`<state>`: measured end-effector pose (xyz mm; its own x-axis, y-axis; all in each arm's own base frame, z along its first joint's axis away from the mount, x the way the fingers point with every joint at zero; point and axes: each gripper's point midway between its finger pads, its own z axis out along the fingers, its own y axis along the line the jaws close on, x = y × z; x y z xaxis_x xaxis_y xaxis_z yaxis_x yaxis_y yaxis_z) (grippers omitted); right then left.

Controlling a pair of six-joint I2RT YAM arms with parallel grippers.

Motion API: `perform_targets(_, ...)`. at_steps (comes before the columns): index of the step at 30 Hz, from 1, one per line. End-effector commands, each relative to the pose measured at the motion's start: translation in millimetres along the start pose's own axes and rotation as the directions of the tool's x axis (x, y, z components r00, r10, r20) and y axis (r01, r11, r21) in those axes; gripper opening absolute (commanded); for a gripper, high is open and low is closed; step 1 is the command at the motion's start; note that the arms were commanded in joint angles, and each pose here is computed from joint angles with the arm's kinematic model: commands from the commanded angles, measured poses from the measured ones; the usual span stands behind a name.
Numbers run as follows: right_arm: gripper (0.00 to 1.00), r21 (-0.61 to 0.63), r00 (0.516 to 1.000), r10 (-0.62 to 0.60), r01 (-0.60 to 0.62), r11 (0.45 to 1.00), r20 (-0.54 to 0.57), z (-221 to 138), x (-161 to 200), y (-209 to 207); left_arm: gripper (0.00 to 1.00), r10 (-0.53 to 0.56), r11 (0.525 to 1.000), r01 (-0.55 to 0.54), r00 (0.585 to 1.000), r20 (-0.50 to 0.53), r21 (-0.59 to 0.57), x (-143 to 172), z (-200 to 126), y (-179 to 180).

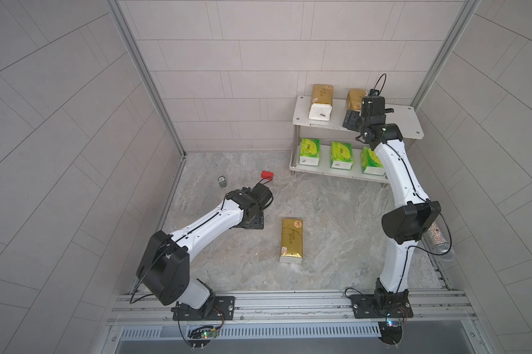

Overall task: Place the tissue boxes on the shelf by color
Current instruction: Place a box of tissues on the shelf.

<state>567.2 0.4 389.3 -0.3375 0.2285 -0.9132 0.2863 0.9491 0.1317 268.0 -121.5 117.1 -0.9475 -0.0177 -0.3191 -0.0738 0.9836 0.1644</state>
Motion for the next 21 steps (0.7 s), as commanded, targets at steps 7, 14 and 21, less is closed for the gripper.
perform_targets(7, 0.87, -0.015, 0.999, 0.015, -0.015, 1.000, 0.032, 2.5, -10.8, 3.9, 0.95, -0.012, 0.999, 0.012, 1.000, 0.004, -0.030, 4.5, -2.4, 11.9)
perform_targets(14, 0.87, -0.023, 0.999, 0.025, -0.024, 0.999, 0.036, 4.3, -13.1, 6.0, 0.95, -0.016, 0.999, 0.016, 1.000, 0.005, -0.027, 4.6, -2.5, 11.8)
perform_targets(21, 0.91, -0.012, 0.999, 0.034, -0.034, 0.999, 0.029, 5.3, -11.2, 3.8, 0.95, -0.021, 0.999, 0.021, 1.000, 0.008, -0.026, 6.0, -2.9, 13.3)
